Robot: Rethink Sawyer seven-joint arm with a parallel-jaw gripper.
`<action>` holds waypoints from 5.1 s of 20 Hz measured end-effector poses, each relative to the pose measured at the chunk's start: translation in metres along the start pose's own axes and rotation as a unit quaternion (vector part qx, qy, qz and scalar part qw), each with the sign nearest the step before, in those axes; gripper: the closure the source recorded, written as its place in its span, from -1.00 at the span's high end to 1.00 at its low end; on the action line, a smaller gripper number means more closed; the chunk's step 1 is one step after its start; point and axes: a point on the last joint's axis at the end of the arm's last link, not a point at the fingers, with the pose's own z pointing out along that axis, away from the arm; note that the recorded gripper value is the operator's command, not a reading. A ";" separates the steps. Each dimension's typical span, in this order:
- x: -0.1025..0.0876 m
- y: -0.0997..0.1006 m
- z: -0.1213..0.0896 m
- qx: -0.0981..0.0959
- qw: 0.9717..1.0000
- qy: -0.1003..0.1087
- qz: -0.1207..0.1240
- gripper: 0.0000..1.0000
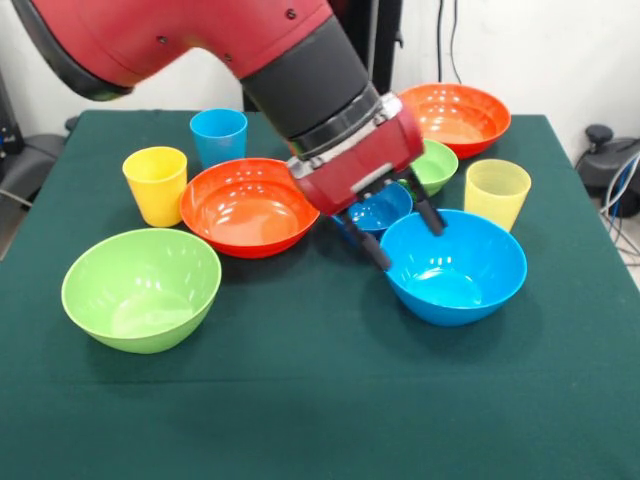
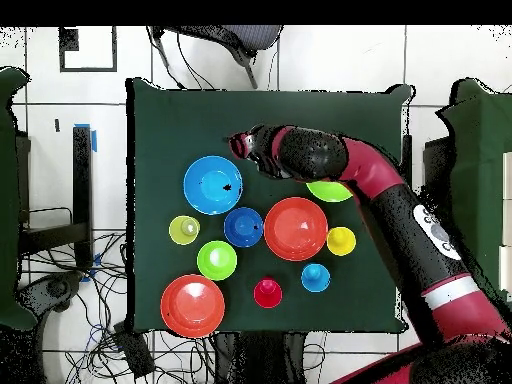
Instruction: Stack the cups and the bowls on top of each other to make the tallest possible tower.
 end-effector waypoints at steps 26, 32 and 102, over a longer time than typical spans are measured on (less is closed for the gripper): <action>0.065 0.032 0.075 0.040 0.988 0.130 -0.069 1.00; 0.069 0.018 0.068 0.064 0.986 0.134 -0.080 1.00; 0.123 -0.001 0.101 0.068 0.977 0.194 -0.062 -1.00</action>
